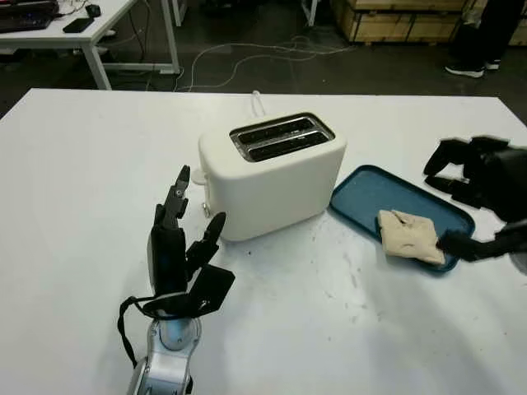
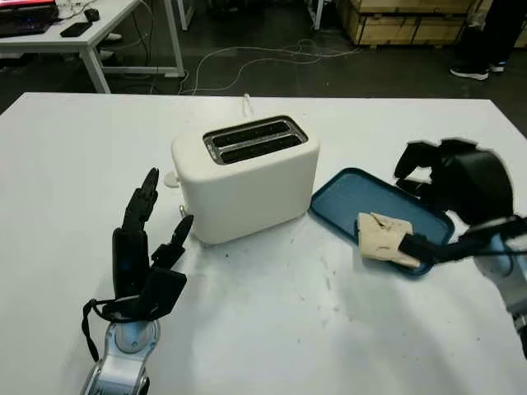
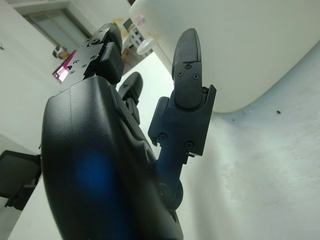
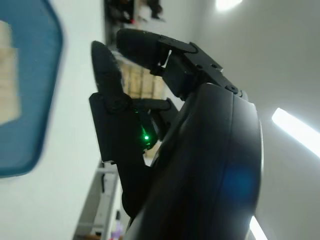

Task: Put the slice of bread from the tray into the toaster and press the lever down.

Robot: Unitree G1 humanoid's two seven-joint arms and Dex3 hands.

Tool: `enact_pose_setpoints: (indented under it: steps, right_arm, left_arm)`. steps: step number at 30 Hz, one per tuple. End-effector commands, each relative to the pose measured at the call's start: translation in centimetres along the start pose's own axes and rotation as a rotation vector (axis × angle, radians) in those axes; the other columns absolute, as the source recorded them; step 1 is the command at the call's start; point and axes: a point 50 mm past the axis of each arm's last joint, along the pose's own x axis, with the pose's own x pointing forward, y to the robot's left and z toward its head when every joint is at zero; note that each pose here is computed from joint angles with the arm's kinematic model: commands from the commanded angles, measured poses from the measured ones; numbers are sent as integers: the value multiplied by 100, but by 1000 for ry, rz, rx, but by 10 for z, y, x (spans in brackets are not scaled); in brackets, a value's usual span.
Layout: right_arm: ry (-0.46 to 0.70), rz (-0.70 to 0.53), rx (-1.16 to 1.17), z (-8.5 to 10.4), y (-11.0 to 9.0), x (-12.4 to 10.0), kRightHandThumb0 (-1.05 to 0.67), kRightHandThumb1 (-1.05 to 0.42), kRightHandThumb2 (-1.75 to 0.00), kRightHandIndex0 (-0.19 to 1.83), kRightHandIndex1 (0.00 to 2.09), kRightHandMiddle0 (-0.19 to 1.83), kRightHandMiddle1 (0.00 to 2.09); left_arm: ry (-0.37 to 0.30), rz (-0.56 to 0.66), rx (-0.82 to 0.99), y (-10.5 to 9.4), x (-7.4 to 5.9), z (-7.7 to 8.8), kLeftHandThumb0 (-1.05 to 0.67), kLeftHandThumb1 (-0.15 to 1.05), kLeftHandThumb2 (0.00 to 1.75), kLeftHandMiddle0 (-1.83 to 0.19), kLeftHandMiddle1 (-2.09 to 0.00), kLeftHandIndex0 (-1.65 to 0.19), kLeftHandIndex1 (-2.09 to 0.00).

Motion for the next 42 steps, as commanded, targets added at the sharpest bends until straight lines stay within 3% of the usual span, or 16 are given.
enact_pose_setpoints:
  steps: [1, 7, 15, 24, 42]
  right_arm:
    - [-26, 23, -13, 12, 4, -7, -58, -77, -1, 63, 14, 75, 5]
    - [-51, 61, -75, 37, 14, -28, -73, -76, 0, 30, 0, 48, 0]
    - [-51, 55, -161, 50, 30, -47, -85, -80, -1, 19, 0, 33, 0]
    - [37, 83, -317, 40, 59, -44, -82, -79, -1, 24, 2, 37, 2]
    - [149, 58, -306, 17, 85, -35, -61, -81, -1, 31, 2, 40, 2]
  left_arm:
    - [-4, 4, -18, -1, 0, 3, -47, 92, 34, -6, -57, -25, 0]
    - [-12, 7, -10, -1, 0, 2, -47, 92, 35, -7, -57, -25, -1]
    - [-12, 0, -14, 0, 1, 1, -49, 92, 35, -7, -56, -25, 0]
    - [-9, 1, -26, 0, 0, 1, -48, 92, 34, -7, -55, -25, 0]
    - [-13, -5, -17, 0, 1, 2, -47, 92, 33, -7, -56, -25, 0]
